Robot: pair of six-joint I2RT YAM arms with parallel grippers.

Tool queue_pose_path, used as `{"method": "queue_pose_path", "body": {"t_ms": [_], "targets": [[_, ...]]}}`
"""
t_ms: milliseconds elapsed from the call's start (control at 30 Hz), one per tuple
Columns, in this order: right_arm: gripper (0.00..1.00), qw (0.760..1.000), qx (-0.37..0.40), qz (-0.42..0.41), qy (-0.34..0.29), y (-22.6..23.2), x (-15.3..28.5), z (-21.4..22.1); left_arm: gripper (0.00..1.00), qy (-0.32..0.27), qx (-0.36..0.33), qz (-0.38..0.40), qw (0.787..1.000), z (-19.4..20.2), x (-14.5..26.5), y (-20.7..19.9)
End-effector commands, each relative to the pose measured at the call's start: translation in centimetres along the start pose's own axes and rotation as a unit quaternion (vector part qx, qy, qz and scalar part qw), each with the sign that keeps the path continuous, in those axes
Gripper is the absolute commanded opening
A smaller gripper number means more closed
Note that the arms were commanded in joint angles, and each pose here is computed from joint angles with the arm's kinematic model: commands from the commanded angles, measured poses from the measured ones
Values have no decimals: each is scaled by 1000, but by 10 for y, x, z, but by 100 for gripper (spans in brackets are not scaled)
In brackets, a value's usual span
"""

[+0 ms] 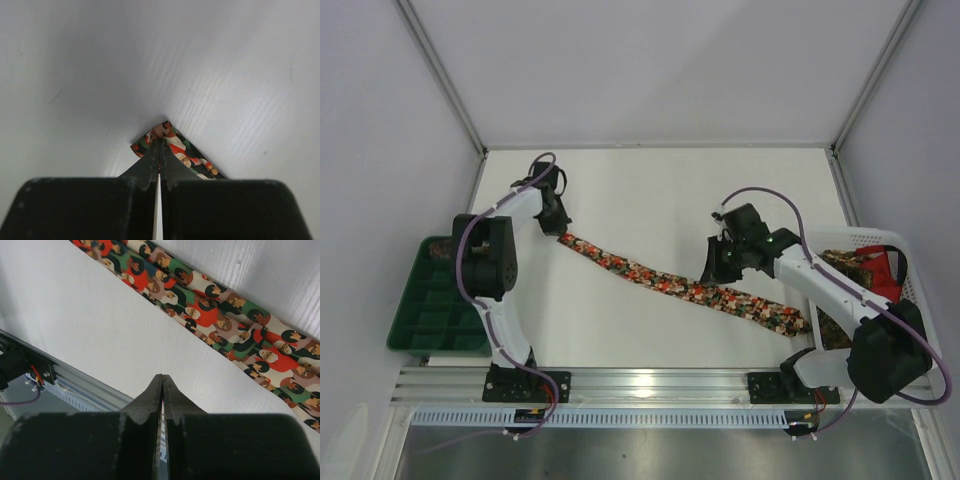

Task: Roll the ties
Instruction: Flatten the tie

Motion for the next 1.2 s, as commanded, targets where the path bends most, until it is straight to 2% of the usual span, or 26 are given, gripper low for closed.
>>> {"method": "queue_pose_path", "body": {"t_ms": [0, 67, 133, 267, 333, 533, 667, 900, 1000, 1167], "targets": [[8, 1000, -3, 9, 4, 0, -12, -1, 1, -12, -1, -38, 999, -15, -8, 13], [25, 1000, 2, 18, 23, -1, -22, 4, 0, -9, 8, -60, 998, -15, -13, 22], [34, 999, 8, 33, 36, -3, -31, 6, 0, -15, 18, -84, 996, -22, -13, 32], [33, 993, 13, 92, 72, -18, -49, 7, 0, -9, 20, -104, 994, -25, -19, 43], [25, 990, 12, 123, 66, -23, -51, -1, 1, -9, 25, -117, 993, -27, -19, 52], [18, 986, 3, 158, 56, -33, -56, -10, 0, -11, 21, -126, 992, -24, -14, 58], [22, 977, -14, 204, 67, -56, -62, 0, 1, -14, 21, -124, 992, -22, -15, 59], [24, 956, -65, 263, 117, -108, -70, 44, 0, -5, 39, -137, 990, -33, -24, 74], [26, 961, -53, 251, 100, -104, -64, 35, 1, -4, 48, -137, 989, -38, -23, 82], [32, 982, -2, 184, 43, -59, -53, -3, 1, -6, 49, -100, 994, -40, -15, 75]]}}
Point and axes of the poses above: each gripper's point midway between its finger pads, its own x axis back along the fingers, its own y axis along the line the jaws close on, z = x × y, the point moved 4 cm from there along x, back along the fingers, and after that the axes turned 5 degrees about x, right-handed, at the moved point
